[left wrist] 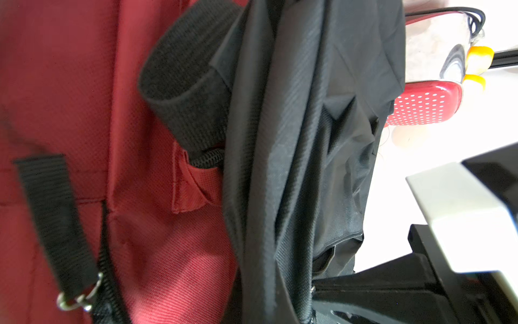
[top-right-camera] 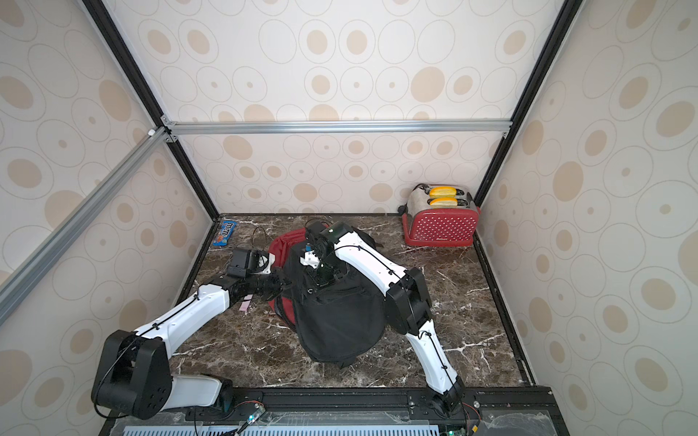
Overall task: Zip up the backpack
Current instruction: Zip the zipper on the backpack.
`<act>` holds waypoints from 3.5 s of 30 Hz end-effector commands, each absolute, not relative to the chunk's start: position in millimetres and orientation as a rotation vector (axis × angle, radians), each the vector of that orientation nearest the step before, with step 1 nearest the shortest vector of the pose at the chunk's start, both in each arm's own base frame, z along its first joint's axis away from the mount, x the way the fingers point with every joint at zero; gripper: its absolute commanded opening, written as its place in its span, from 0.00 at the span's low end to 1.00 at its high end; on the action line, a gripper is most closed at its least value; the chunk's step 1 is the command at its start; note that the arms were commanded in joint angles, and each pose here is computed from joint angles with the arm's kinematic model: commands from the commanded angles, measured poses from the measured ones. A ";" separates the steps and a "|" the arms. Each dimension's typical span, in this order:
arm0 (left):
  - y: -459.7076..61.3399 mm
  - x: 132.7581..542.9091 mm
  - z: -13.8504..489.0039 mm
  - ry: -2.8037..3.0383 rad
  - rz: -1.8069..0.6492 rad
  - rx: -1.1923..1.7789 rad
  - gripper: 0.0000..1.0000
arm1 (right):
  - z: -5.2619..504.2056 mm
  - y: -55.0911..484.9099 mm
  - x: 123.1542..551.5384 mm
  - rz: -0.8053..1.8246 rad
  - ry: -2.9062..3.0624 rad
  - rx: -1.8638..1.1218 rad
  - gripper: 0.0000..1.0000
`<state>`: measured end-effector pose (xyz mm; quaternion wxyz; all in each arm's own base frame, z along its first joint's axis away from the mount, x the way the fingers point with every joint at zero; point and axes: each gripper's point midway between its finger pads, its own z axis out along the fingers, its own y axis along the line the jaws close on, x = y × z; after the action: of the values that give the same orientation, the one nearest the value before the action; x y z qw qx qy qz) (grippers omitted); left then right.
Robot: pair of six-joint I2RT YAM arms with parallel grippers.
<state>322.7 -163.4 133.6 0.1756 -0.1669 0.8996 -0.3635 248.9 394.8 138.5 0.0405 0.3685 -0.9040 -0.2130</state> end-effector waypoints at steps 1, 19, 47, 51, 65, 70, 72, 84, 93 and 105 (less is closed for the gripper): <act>-168.8 335.5 169.0 2.441 -1.081 -0.416 0.00 | 124.6 375.1 248.0 -0.489 -2.766 1.056 0.00; -193.0 332.1 185.6 2.357 -1.336 -0.343 0.23 | 144.0 409.4 253.9 -0.757 -2.746 1.050 0.00; -212.5 301.5 138.2 2.551 -1.328 -0.241 0.26 | 139.9 418.6 259.7 -0.861 -2.712 0.990 0.00; -213.9 301.9 135.9 2.556 -1.337 -0.244 0.47 | 138.0 418.5 257.5 -0.877 -2.706 0.979 0.00; -213.0 295.9 118.3 2.612 -1.321 -0.225 0.56 | 132.8 414.0 259.4 -0.976 -2.675 0.881 0.00; -212.3 294.2 112.2 2.624 -1.314 -0.226 0.38 | 133.4 412.0 258.8 -0.997 -2.669 0.866 0.00; -212.4 293.9 111.0 2.629 -1.317 -0.226 0.37 | 133.7 411.8 259.3 -1.007 -2.668 0.863 0.00; -209.6 286.2 99.5 2.673 -1.294 -0.222 0.02 | 135.1 411.4 256.9 -1.071 -2.642 0.848 0.00; -200.8 291.1 103.5 2.649 -1.210 -0.267 0.00 | 134.5 395.5 252.4 -0.976 -2.675 0.851 0.00; -190.5 294.1 108.8 2.632 -1.117 -0.293 0.00 | 114.6 336.3 240.4 -0.545 -2.713 0.899 0.00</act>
<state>300.9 -198.0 111.1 0.1371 -0.0902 0.9000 -0.4038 247.0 374.1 115.5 0.0998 0.3024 -0.9112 -0.2615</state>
